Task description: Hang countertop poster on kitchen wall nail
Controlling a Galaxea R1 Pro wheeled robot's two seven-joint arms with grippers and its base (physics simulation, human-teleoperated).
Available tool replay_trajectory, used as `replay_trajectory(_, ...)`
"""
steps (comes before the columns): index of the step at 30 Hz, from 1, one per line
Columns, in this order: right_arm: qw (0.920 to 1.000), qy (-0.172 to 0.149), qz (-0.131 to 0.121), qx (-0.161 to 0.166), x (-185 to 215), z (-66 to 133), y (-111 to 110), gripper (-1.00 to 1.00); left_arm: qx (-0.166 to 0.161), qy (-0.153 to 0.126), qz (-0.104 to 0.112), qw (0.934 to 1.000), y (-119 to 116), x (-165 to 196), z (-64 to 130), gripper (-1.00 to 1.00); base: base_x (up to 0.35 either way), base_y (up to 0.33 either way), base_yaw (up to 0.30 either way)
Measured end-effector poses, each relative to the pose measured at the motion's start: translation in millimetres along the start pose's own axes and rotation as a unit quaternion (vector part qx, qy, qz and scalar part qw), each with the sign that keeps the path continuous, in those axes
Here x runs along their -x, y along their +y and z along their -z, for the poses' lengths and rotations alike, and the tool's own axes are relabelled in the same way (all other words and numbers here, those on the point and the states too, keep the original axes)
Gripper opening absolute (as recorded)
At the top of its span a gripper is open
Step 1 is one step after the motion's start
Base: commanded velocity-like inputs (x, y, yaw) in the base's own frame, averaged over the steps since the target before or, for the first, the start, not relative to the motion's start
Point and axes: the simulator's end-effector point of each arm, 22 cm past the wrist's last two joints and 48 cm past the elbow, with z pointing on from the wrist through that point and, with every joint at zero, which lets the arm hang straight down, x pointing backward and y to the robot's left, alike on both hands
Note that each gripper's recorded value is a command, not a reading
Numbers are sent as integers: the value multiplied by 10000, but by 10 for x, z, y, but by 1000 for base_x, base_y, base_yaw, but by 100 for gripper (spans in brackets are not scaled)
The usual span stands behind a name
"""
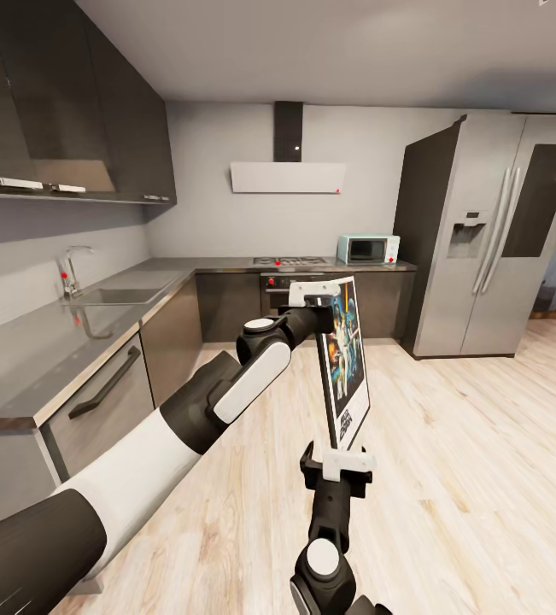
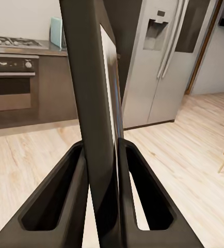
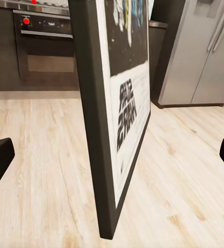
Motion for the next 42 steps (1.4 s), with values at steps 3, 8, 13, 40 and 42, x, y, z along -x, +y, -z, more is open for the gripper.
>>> replay_trajectory(3, 10000, -12, 0, -3, 15, -9, -1, 100, 0, 0, 0, 10000, 0, 0, 0, -100, 0, 0, 0)
replay_trajectory(8, 10000, -41, 71, -13, 36, -80, 18, 100, -1, -3, -1, 10000, -2, 3, 2, -100, 0, 0, 0)
replay_trajectory(13, 9999, -30, 102, -12, 19, -94, 25, 100, -8, -9, -1, 10000, -8, 8, 4, -100, 0, 0, 0)
replay_trajectory(40, 9996, 28, 277, -25, -75, -186, 52, 100, -20, -21, -1, 10000, -17, 19, 10, -100, 0, 0, 0)
replay_trajectory(42, 9996, 29, 278, -30, -78, -189, 48, 100, -21, -21, -2, 10000, -18, 18, 10, -100, 0, 0, 0)
